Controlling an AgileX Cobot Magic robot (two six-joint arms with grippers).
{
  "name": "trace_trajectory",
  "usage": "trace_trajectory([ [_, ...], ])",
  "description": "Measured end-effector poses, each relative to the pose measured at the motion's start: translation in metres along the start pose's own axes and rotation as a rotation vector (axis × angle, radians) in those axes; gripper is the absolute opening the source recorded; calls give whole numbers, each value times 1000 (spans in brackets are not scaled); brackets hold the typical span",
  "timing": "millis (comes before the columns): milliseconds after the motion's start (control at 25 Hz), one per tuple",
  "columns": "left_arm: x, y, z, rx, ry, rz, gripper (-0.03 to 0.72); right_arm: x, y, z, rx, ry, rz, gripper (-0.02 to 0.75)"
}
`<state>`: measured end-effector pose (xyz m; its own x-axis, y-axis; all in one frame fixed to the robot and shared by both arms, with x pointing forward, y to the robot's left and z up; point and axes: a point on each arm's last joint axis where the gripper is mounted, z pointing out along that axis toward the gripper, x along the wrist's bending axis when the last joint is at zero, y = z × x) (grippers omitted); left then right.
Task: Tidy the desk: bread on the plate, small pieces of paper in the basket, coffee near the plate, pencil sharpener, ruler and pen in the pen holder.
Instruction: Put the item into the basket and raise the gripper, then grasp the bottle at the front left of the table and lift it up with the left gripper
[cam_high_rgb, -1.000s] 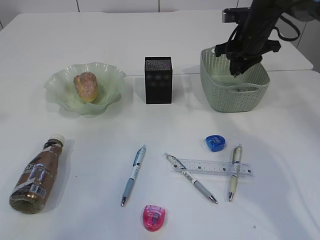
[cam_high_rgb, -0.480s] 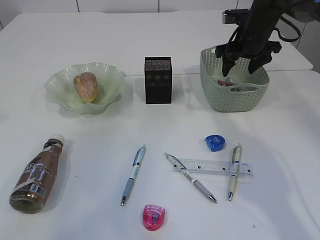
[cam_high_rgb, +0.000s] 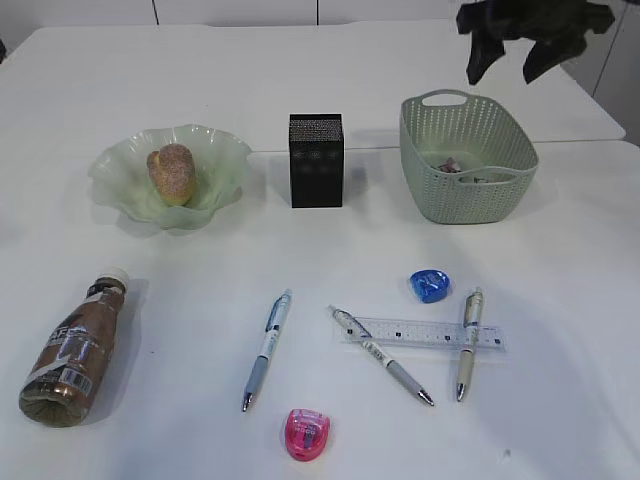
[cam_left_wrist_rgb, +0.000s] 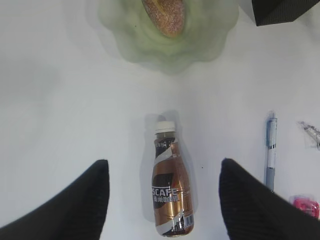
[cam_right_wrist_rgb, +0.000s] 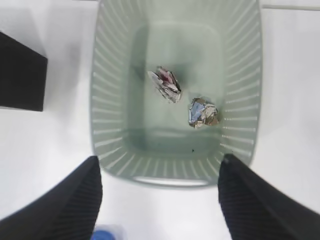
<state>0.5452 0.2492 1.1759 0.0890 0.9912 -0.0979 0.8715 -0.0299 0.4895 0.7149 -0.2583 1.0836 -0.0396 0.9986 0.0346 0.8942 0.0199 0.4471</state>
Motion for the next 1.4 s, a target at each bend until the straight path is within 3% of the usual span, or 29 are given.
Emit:
trace_trajectory([
  [200,-5,1,11,29,-9,-5,489,3,-17,23,106,41,21,560],
  [240,-7,1,19,50,-17,-8,489,6,-19,-70,-56,68,20,560],
  [440,-13,-5,69,194,-31,-19,489,6,-51,-117,-73,82,23,559],
  [880,-9,-17,168,439,2,-46,489,4,-95,-141,-30,87,28,559],
  [1400,-2,-54,214,615,28,-61,489,5,-96,-143,-34,92,31,559],
])
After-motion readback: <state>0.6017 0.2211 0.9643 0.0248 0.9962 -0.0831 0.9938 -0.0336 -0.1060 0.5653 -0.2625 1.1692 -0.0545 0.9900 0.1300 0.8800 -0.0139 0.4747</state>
